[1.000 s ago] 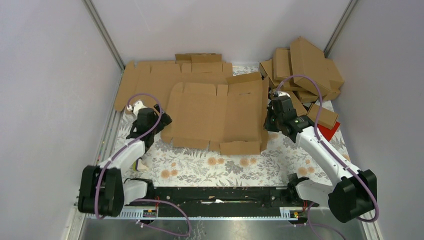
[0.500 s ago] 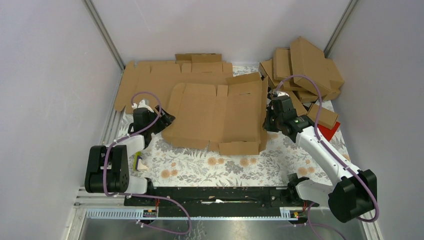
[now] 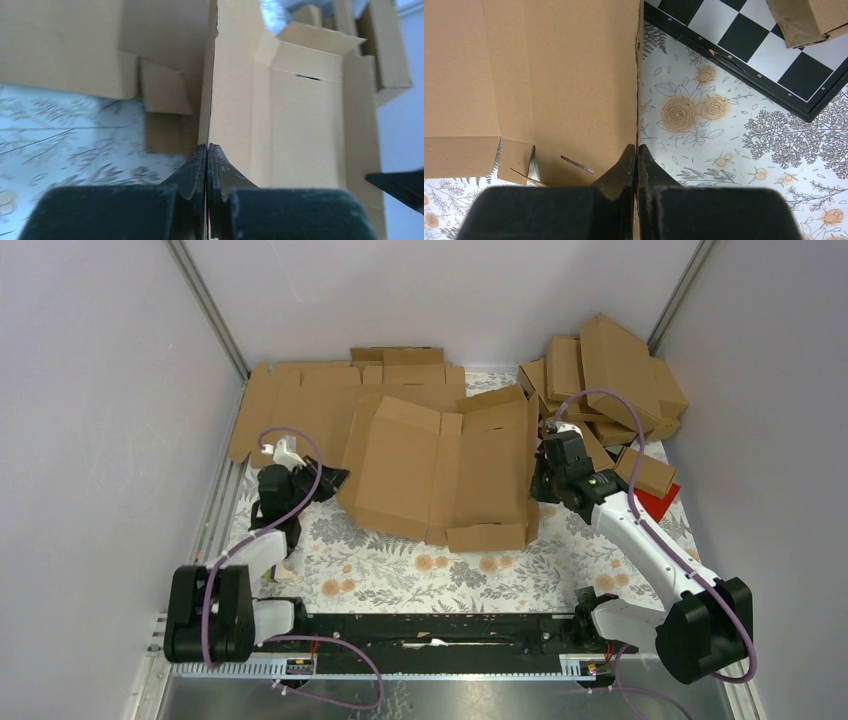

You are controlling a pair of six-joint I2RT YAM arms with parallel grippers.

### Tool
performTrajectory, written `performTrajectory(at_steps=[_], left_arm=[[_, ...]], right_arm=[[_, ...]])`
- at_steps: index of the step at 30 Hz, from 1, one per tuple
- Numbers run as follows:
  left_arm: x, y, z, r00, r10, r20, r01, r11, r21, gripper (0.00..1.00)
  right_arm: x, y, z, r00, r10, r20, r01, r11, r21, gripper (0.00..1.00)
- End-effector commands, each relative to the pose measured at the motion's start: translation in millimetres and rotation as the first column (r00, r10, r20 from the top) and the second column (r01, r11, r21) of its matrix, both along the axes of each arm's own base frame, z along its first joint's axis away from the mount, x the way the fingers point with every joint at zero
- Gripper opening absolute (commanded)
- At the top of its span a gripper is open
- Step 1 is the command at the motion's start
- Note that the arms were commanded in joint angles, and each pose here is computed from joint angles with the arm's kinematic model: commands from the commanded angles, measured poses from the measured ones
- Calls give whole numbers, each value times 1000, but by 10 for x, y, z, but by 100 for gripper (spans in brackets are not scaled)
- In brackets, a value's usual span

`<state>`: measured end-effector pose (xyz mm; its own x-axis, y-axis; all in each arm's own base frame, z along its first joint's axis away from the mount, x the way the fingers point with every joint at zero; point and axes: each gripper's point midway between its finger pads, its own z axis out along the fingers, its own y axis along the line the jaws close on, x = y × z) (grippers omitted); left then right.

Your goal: Fold the paper box

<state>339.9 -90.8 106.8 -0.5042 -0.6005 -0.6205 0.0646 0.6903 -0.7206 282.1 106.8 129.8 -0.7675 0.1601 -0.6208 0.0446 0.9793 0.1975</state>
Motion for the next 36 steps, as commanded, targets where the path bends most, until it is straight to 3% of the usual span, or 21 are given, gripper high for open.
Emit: performTrajectory(at_steps=[1, 6, 11, 14, 18, 22, 27, 31, 36], left_arm=[[-125, -342, 593, 983, -90, 163, 96, 995, -29, 0], [-255, -433, 1218, 956, -77, 283, 84, 996, -10, 0], [-407, -592, 1571, 933, -146, 329, 161, 987, -19, 0], [-499, -705, 1595, 927, -204, 314, 225, 974, -29, 0], [-587, -767, 1567, 923, -262, 284, 278, 961, -17, 0], [-605, -757, 1554, 930, -283, 235, 286, 958, 22, 0], [-592, -752, 1571, 930, -303, 210, 297, 953, 59, 0], [-613, -723, 1557, 934, -316, 167, 303, 948, 102, 0], [-640, -709, 1537, 933, -330, 147, 313, 941, 129, 0]], right_arm=[[93, 68, 63, 999, -7, 52, 5, 1000, 29, 2], [117, 105, 96, 998, -13, 69, 9, 998, 57, 3], [79, 381, 68, 996, 86, 30, -90, 983, 161, 6], [37, 469, -37, 991, 134, -16, -129, 974, 184, 9], [-33, 474, -140, 978, 207, -29, -200, 967, 159, 25], [8, 360, -181, 981, 192, 14, -192, 976, 99, 43], [104, 287, -239, 987, 159, 7, -159, 985, 63, 56], [213, 229, -245, 994, 106, 12, -107, 991, 85, 63], [352, 89, -347, 1000, 19, 19, -20, 998, 67, 63]])
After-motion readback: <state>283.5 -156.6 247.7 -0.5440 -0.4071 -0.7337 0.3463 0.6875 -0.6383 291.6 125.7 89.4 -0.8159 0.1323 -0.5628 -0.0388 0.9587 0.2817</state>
